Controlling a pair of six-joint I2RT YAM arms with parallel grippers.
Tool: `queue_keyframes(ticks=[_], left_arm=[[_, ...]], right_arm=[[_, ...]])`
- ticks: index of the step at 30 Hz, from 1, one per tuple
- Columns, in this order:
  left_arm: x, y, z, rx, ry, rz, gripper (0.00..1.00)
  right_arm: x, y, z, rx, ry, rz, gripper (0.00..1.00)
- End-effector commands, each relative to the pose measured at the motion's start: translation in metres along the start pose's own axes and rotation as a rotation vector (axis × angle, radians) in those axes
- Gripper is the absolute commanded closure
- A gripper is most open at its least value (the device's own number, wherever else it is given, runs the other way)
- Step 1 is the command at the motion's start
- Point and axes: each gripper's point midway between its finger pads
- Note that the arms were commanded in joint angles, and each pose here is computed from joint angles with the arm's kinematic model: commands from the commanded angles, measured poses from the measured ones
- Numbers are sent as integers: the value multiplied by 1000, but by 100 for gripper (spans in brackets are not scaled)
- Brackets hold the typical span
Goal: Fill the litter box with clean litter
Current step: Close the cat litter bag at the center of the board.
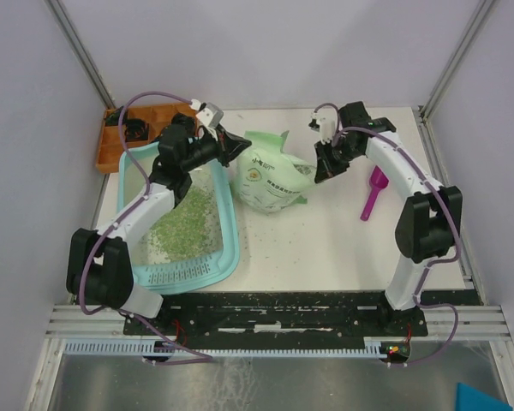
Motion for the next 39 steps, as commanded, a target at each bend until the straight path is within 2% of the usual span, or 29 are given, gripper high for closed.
queue_keyframes(ticks=[1, 6, 9, 13, 16, 17, 18, 19, 21, 23, 26, 30, 34, 39], left_arm=[[-2, 47, -15, -97, -57, -1, 97], [-11, 71, -5, -57, -121, -58, 97], [-9, 76, 1, -59, -130, -104, 97], [6, 54, 9, -16, -82, -195, 97], [10, 37, 10, 29, -70, -253, 97], [9, 35, 8, 36, -68, -261, 97], [8, 35, 6, 38, -60, -265, 97], [6, 37, 3, 32, -55, -259, 97], [6, 41, -3, 28, -24, -239, 97], [5, 44, -9, 36, 0, -222, 97], [6, 46, -16, 48, 30, -206, 97], [10, 40, -24, 56, 80, -208, 97], [23, 28, -33, 65, 140, -219, 97], [33, 10, -41, 109, 189, -253, 97]], right_arm=[[-16, -4, -59, -99, -67, 68, 98], [-14, -17, -95, -148, -45, 69, 98], [3, -32, -94, -136, 22, 35, 98], [22, -56, -86, -122, 117, -30, 98], [17, -71, -81, -113, 74, -105, 97], [12, -76, -79, -113, 46, -138, 90], [7, -77, -79, -130, 12, -194, 73], [2, -77, -79, -150, -25, -261, 64], [-10, -73, -81, -206, -115, -425, 51], [-16, -64, -84, -233, -156, -528, 44], [-26, -52, -74, -251, -122, -538, 43], [-27, -22, -67, -361, -62, -563, 44], [-9, 1, -61, -488, 88, -618, 46], [16, 5, -62, -589, 271, -660, 47]])
Point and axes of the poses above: each gripper's point midway between its finger pads, its own z axis out along the fingers, its own x axis along the line the jaws close on, y = z × x, and after that the axes turned 6 degrees about -z, right-handed
